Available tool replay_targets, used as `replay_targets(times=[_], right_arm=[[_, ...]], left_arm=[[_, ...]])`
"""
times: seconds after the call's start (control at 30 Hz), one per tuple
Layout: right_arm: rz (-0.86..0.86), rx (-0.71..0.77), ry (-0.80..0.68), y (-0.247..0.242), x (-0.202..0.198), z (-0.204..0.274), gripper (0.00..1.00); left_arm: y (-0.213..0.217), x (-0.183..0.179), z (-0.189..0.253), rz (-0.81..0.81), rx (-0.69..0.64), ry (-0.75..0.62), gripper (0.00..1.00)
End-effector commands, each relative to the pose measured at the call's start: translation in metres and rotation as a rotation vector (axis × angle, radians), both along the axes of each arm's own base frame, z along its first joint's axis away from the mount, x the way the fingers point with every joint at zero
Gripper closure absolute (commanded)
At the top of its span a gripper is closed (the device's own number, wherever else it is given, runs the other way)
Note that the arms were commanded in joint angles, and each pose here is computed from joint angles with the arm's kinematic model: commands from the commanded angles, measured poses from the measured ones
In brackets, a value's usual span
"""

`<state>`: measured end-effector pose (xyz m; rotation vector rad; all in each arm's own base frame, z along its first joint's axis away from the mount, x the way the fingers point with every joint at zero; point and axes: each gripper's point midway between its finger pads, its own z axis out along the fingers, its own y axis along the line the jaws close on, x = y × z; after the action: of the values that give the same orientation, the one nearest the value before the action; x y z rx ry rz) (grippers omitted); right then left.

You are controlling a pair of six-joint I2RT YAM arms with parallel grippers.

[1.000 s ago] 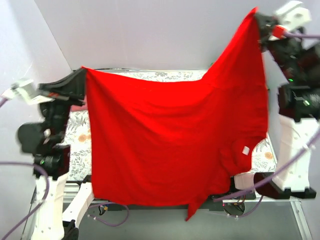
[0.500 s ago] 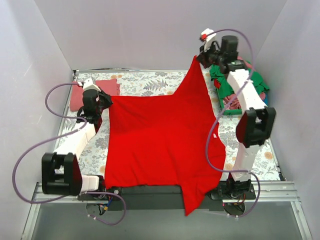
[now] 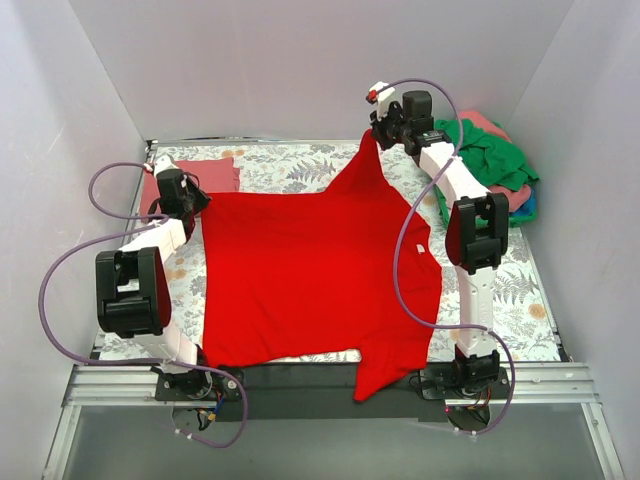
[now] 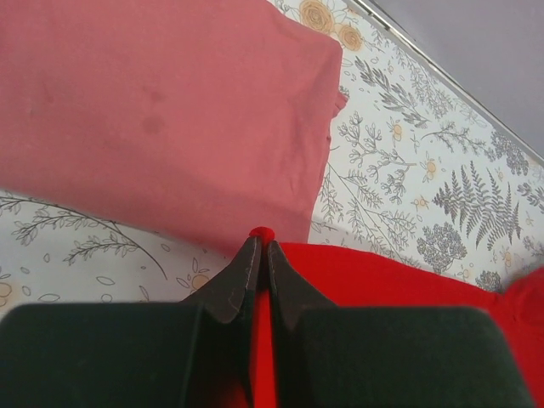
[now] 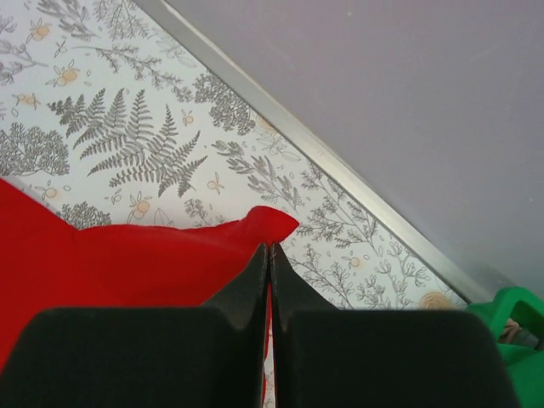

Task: Fold and stack the t-shirts
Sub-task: Flatten the tshirt out

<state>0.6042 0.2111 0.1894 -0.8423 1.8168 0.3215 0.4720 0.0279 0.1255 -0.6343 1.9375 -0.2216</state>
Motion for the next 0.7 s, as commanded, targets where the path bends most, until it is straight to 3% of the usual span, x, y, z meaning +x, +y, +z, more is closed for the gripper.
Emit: replay_targets(times=[0.0, 0.3, 0.67], right_arm=[[-0.024, 0.054, -0.134, -0.006, 0.014, 0.055, 0.99], [0.042, 0.131, -0.06, -0.015, -0.022, 0.061, 0.99], [0.155, 0.192, 0.007, -0.019, -0.077, 0.066, 0.99]], left_arm=[[-0.002, 0.016, 0.021, -0.03, -0.004, -0.06, 1.0], [-0.003, 0.023, -0.004, -0.069, -0.024, 0.001, 1.0], [-0.009, 0.011, 0.003, -0.094, -0.045, -0.012, 1.0]])
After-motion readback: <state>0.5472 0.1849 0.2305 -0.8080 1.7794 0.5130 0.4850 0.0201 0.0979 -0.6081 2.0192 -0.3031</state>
